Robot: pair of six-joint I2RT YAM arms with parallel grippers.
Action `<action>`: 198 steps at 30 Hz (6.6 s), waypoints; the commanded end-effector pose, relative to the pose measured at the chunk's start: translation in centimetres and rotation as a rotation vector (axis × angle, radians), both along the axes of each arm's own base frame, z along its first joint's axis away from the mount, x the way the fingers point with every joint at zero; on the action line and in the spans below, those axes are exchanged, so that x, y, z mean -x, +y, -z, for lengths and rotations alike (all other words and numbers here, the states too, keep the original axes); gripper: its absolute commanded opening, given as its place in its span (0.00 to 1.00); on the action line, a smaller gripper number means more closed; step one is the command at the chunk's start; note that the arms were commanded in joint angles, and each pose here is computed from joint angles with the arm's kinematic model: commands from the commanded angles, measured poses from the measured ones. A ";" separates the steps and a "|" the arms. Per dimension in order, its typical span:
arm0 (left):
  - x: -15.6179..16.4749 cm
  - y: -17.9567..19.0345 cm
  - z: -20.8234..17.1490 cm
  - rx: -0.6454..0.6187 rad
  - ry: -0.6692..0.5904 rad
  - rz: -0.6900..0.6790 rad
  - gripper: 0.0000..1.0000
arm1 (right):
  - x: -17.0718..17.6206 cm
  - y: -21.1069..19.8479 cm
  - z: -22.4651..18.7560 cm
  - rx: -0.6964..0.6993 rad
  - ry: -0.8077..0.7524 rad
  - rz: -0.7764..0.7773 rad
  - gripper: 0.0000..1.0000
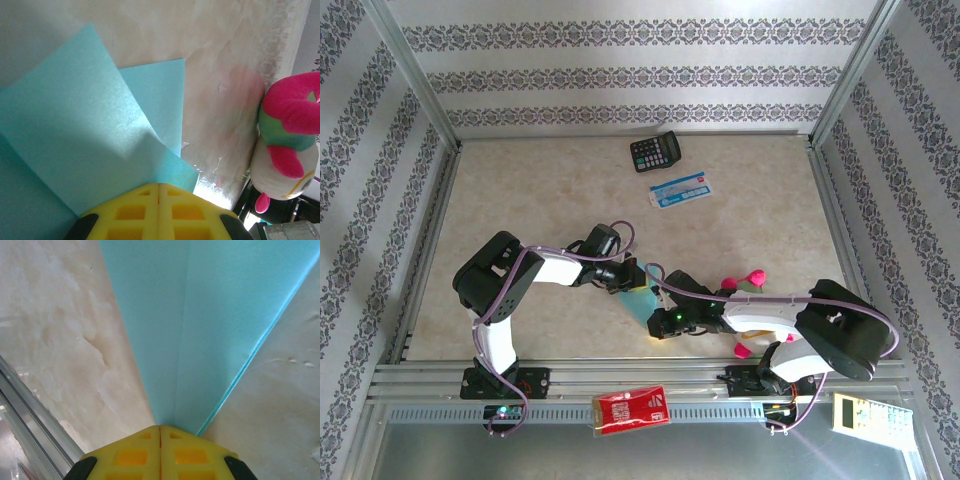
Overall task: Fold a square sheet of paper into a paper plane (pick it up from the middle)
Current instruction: Fourth fold the wing at the center of the table, then turn over the paper at the center of the table, then perform the fifth fold on the wing at the bottom-center of the table.
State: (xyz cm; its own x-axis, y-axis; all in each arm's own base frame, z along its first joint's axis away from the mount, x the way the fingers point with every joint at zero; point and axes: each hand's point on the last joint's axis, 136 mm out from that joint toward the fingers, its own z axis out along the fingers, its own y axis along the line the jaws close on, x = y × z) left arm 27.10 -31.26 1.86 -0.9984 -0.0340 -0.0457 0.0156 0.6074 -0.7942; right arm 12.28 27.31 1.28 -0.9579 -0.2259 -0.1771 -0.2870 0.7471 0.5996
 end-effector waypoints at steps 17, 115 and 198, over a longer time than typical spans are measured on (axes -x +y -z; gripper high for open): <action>0.7 3.6 4.6 -0.199 0.069 -0.058 0.00 | 5.4 -4.0 2.4 0.145 0.164 -0.084 0.07; -5.4 16.2 -5.7 -0.078 -0.151 -0.470 0.38 | -12.7 -7.5 -9.8 1.008 -0.563 0.204 0.01; -0.9 1.3 -3.9 -0.007 -0.052 -0.109 0.02 | -13.7 -7.0 -5.4 0.073 -0.184 0.554 0.33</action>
